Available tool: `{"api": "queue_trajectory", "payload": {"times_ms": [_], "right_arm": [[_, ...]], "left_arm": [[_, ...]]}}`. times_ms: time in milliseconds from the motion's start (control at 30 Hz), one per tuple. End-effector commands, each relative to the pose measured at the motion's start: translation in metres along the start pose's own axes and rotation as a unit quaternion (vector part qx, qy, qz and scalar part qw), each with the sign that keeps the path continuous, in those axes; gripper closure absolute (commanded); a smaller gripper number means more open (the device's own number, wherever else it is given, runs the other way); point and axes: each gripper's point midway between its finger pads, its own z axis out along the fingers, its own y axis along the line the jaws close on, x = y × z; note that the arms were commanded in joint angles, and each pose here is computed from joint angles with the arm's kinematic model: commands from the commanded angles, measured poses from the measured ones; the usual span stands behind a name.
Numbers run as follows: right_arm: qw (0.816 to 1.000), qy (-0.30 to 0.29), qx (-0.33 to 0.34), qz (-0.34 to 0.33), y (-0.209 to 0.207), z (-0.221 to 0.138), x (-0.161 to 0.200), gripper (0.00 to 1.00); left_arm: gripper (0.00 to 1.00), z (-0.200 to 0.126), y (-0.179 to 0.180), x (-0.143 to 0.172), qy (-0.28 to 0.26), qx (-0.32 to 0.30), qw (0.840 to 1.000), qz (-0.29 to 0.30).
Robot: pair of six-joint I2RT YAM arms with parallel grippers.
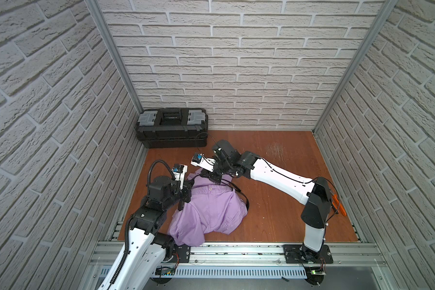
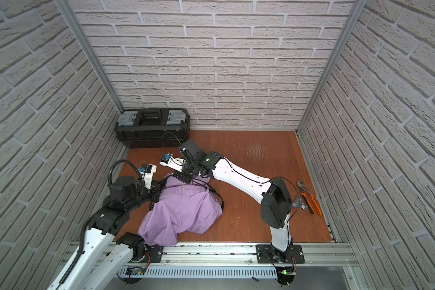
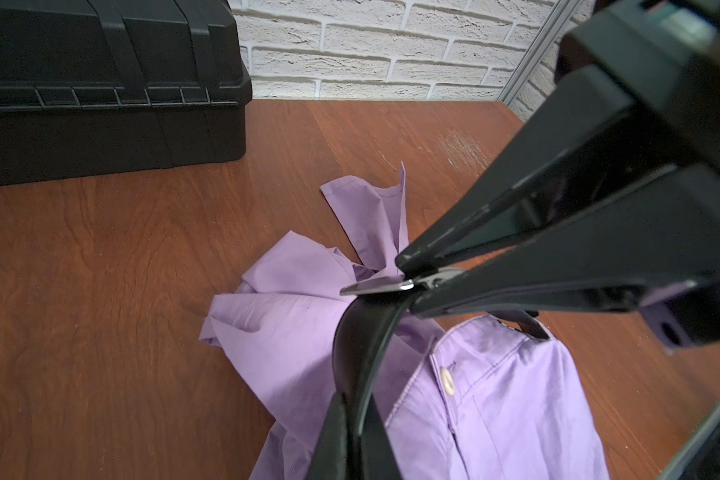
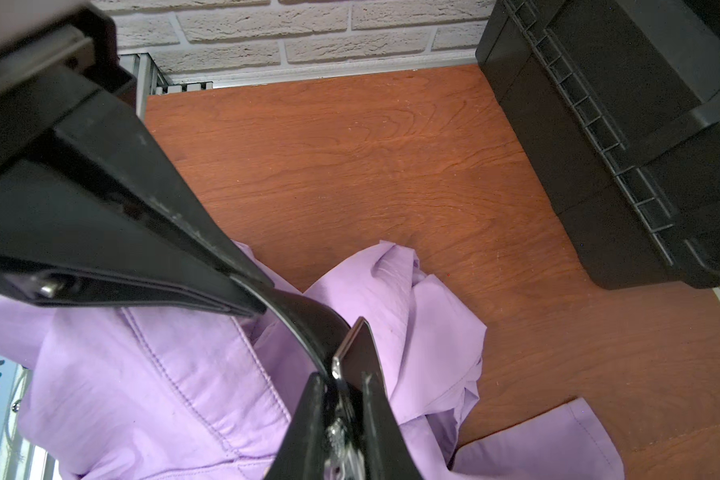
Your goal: Remove the belt from the trousers
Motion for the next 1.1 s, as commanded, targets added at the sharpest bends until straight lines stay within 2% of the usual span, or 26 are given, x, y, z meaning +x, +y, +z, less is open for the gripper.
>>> {"api": "queue_trajectory", "payload": {"times_ms": [0,300,400,767,900,1067], "right_arm": [[1.0,0.015,0.005,0.005,0.0,0.003,0.009,0.97],[0.999,0.038,0.006,0.014,0.003,0.007,0.03,0.97],[0.998,0.054,0.017,0.013,0.002,0.009,0.044,0.93],[0.993,0.094,0.06,0.041,-0.02,0.023,0.088,0.93],[0.989,0.091,0.086,0.083,-0.037,0.022,0.106,0.92],[0.981,0.081,0.115,0.13,-0.062,0.015,0.12,0.92]], "left_arm": [[1.0,-0.008,-0.005,-0.02,-0.044,0.01,0.999,0.002],[1.0,-0.014,-0.003,-0.026,-0.053,-0.002,0.999,0.009],[1.0,-0.02,0.0,-0.038,-0.069,-0.018,0.997,0.015],[1.0,-0.047,0.01,-0.117,-0.181,-0.043,0.982,0.016],[1.0,-0.054,0.019,-0.147,-0.231,-0.045,0.972,-0.004],[1.0,-0.053,0.031,-0.167,-0.271,-0.029,0.961,-0.042]]}}
